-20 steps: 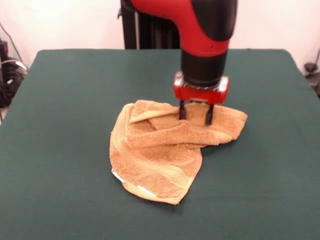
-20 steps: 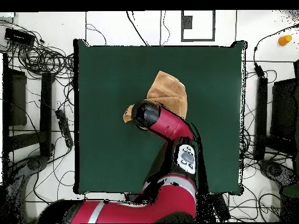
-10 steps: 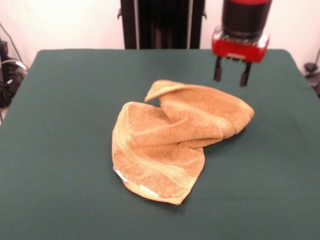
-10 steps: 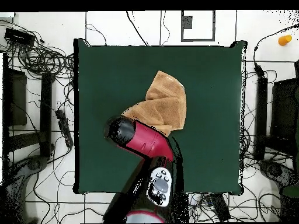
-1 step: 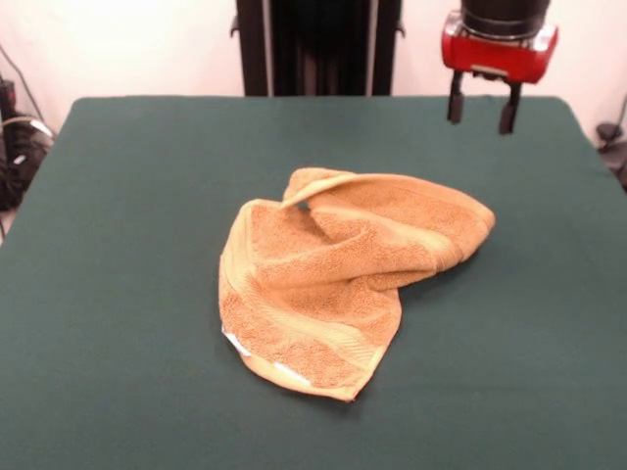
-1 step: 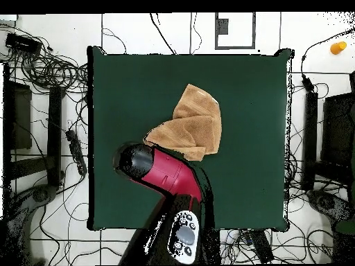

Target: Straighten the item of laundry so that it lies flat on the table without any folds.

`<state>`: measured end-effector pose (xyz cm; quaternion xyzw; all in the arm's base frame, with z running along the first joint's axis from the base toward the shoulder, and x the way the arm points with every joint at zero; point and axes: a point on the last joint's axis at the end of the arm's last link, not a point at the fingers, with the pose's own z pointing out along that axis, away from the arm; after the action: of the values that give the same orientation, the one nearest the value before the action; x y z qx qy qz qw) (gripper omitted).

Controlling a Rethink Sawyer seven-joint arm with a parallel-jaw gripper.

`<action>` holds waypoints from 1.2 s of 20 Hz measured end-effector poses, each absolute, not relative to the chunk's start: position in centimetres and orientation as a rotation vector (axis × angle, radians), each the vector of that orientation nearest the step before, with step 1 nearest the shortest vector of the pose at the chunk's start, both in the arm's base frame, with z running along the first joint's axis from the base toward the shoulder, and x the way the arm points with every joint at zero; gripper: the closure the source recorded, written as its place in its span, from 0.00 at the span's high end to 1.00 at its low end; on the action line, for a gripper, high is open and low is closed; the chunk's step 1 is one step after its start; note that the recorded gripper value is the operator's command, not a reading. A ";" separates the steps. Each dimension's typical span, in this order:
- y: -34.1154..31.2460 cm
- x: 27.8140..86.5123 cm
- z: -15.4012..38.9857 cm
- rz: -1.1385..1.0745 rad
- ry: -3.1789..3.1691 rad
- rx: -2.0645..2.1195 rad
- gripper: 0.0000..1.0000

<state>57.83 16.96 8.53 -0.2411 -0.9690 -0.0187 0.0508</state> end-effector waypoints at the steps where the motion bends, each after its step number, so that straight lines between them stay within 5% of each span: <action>1: 17.0 57.9 8.6 -0.060 -2.949 -0.738 1.00; 16: 17.7 61.2 11.6 -0.107 -2.979 -0.699 1.00; 24: 12.1 65.2 14.4 -0.091 -3.040 -0.755 1.00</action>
<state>65.18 12.15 14.36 -0.2408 -0.9701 -0.0289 0.0041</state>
